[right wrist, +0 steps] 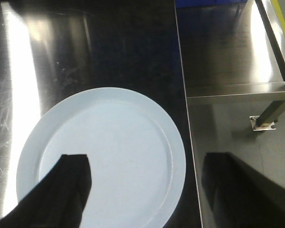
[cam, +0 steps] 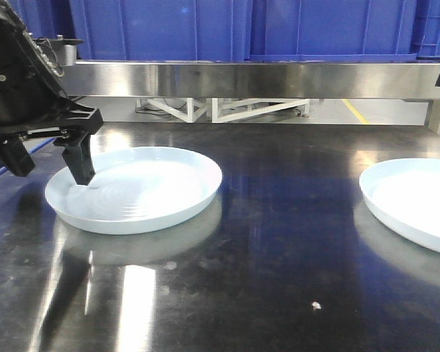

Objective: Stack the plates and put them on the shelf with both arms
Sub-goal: 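Lower the left gripper to the rim of the nearer white plate, then grip the plate rim with the left gripper and lift it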

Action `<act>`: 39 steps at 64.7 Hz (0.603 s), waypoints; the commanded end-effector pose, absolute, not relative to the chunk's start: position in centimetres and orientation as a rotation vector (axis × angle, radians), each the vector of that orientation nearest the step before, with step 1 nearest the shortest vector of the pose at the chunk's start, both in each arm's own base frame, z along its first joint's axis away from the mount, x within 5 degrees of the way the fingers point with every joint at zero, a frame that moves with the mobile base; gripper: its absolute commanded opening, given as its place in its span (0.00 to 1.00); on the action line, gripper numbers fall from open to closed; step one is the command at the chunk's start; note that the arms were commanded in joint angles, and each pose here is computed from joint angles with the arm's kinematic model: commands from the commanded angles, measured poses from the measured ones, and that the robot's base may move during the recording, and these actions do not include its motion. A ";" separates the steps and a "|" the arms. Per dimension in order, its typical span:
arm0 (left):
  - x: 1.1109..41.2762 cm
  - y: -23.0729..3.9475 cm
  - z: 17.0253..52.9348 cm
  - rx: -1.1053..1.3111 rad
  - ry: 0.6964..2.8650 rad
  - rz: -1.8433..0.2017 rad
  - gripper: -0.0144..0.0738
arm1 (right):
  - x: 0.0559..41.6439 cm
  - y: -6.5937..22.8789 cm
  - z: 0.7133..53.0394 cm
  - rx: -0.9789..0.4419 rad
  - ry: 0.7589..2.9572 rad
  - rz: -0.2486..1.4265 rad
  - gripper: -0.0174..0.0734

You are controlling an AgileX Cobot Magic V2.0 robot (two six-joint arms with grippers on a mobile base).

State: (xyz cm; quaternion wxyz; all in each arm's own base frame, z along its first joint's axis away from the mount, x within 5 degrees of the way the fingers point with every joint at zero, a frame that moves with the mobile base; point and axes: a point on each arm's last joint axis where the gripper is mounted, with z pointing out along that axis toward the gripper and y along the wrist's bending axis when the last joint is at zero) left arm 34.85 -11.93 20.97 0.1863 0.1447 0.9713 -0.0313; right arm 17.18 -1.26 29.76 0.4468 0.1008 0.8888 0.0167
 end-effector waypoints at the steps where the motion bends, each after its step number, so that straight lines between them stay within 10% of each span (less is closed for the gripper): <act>1: 35.1 -12.3 23.3 0.385 2.648 -0.123 0.82 | 17.7 -1.3 31.6 0.226 2.086 0.038 0.84; 10: 35.1 -12.3 22.8 0.388 2.672 -0.118 0.75 | 17.7 -1.3 31.6 0.226 2.086 0.038 0.84; 25: 35.1 -12.4 22.8 0.375 2.678 -0.136 0.24 | 17.7 -1.3 31.6 0.226 2.086 0.038 0.84; 39: 35.2 -13.3 24.9 0.328 2.655 -0.264 0.27 | 17.7 -1.3 31.6 0.226 2.086 0.038 0.84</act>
